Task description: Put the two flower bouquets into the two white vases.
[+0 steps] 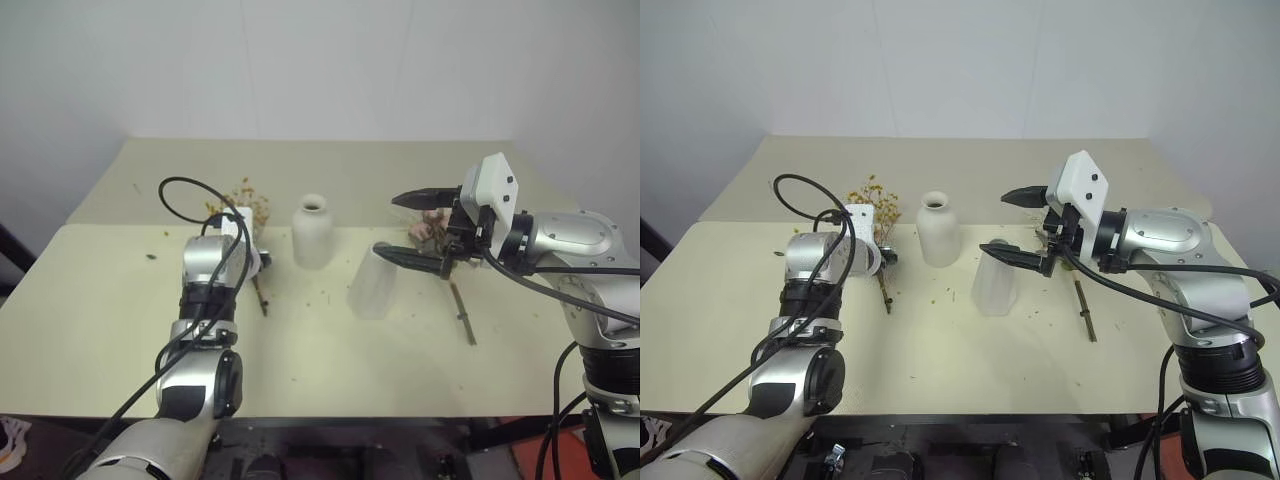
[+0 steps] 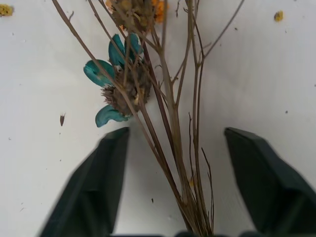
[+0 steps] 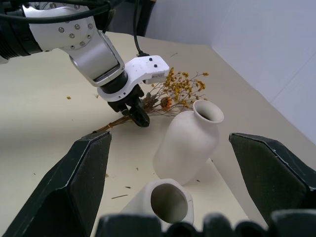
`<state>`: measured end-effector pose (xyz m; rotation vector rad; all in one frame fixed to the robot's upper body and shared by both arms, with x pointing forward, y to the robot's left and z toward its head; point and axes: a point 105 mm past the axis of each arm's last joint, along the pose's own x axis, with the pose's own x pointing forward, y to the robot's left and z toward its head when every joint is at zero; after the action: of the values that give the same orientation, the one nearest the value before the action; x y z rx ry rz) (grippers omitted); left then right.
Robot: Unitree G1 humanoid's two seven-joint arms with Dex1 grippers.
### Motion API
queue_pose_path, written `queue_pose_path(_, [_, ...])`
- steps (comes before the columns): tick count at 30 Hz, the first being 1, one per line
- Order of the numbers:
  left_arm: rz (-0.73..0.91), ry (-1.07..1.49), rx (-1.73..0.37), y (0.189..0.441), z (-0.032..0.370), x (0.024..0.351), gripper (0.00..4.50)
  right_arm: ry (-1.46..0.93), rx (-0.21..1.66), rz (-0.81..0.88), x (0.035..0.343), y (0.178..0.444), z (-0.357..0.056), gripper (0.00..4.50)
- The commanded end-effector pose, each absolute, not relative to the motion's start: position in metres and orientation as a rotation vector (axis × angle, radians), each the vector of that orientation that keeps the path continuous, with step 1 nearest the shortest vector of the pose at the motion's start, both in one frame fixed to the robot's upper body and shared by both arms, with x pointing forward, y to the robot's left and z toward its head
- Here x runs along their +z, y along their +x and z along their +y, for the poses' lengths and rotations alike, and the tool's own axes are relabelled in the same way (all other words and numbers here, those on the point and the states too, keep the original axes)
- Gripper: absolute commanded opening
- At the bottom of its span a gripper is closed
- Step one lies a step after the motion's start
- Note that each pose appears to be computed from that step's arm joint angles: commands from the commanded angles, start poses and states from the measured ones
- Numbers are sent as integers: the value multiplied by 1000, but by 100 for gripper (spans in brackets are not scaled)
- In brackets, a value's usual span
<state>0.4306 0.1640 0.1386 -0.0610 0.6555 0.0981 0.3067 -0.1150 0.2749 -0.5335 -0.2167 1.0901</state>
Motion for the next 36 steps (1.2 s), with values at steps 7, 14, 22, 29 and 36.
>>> queue_pose_path(7, [589, -85, 116, 441, 166, 151, 5, -562, 1042, -280, 291, 304, -119, 450])
queue_pose_path(14, [560, -104, 97, 445, 164, 158, 2, -564, 1037, -281, 291, 302, -120, 450])
queue_pose_path(22, [156, -166, 8, 452, 163, 228, 2, -557, 1020, -284, 291, 299, -122, 450])
queue_pose_path(29, [-415, -288, -126, 450, 170, 344, 2, -543, 976, -318, 296, 297, -123, 450])
queue_pose_path(36, [-722, -564, -404, 441, 174, 387, 2, -538, 913, -339, 296, 292, -127, 450])
